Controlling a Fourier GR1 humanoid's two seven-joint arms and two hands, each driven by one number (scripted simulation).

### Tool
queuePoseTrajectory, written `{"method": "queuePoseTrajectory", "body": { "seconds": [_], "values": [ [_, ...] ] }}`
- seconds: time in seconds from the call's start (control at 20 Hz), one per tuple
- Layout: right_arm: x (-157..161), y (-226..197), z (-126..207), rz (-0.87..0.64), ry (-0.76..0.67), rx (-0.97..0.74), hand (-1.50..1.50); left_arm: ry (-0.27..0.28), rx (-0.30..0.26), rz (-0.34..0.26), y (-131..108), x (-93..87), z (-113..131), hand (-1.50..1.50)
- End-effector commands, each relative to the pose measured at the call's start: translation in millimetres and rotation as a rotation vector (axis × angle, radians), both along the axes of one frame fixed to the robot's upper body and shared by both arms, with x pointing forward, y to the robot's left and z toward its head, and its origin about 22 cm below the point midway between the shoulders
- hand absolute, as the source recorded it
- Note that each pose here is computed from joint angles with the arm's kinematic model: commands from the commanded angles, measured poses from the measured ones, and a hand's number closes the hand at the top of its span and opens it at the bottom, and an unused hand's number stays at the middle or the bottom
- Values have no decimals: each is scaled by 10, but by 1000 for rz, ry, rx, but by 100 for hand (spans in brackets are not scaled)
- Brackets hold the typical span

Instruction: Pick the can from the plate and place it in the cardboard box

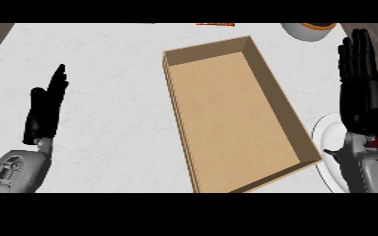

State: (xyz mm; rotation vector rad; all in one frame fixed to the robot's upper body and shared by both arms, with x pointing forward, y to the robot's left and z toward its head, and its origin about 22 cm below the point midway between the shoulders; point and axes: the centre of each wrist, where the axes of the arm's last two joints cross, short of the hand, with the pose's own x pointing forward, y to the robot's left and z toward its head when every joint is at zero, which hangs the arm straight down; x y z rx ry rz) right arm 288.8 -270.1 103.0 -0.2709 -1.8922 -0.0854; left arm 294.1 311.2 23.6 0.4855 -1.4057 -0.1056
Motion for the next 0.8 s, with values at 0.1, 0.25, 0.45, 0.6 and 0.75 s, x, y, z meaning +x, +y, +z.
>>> {"method": "queuePoseTrajectory", "body": {
  "seconds": [0.1,0.25,0.45,0.6,0.75],
  "values": [
    [-41,-603,283,214,-82,-18,-150,-23,-9,-65,-178,-204,-172,0],
    [-68,-936,447,420,-133,19,-150,-49,27,-86,-75,-209,-97,0],
    [-232,-1754,60,-38,103,-135,-150,-3,-38,-145,-369,-431,-308,0],
    [-404,-2056,-217,3,-3,-7,-150,-9,-23,-117,-370,-306,-179,0],
    [-518,-2457,-103,86,47,-179,-150,-14,-18,-164,-345,-437,-100,0]
  ]
}}
